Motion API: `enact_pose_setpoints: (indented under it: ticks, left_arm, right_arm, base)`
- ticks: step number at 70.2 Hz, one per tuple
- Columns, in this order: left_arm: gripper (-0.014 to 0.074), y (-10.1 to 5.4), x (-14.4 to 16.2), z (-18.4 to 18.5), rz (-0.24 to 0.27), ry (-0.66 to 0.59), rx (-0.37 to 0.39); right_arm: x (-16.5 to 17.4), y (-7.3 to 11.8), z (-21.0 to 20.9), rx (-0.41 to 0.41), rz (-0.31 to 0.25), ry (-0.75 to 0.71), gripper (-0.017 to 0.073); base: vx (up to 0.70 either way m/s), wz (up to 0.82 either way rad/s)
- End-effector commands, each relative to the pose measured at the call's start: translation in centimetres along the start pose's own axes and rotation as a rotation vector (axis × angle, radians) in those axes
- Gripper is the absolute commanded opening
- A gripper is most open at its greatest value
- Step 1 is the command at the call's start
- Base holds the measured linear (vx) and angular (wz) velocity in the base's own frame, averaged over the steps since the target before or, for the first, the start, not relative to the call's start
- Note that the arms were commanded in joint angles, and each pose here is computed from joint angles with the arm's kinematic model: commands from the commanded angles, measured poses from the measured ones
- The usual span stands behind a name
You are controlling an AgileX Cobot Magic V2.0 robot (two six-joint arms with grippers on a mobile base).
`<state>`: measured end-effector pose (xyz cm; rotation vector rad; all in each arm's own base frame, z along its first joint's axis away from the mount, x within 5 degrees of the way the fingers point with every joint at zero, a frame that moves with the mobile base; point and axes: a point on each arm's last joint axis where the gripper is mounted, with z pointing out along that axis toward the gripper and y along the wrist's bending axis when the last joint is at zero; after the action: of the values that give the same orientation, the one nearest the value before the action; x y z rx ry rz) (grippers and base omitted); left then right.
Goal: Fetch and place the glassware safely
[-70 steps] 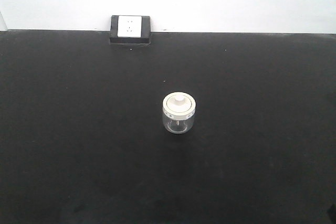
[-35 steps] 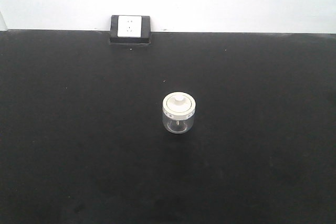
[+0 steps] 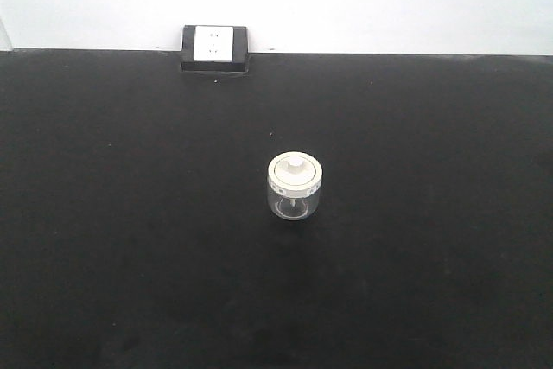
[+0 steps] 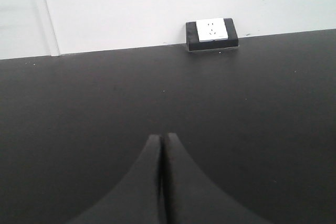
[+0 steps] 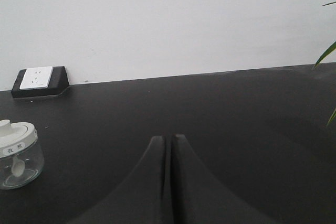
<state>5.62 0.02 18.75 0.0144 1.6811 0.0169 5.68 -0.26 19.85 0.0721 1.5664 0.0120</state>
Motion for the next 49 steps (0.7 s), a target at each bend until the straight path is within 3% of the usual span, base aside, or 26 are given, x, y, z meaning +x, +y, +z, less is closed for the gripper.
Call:
enact_pose_setpoints:
  ticks: [1, 49]
  left_arm:
    - [-0.0007, -0.05, 0.13, 0.08, -0.01, -0.063, 0.007]
    - [-0.0007, -0.05, 0.13, 0.08, -0.01, -0.063, 0.007]
  right_arm:
    - [0.0, 0.06, -0.04, -0.006, -0.016, -0.06, -0.0003]
    - [0.0, 0.06, -0.04, -0.006, -0.016, -0.06, -0.0003]
  base:
    - [0.0, 0.0]
    - [0.0, 0.0]
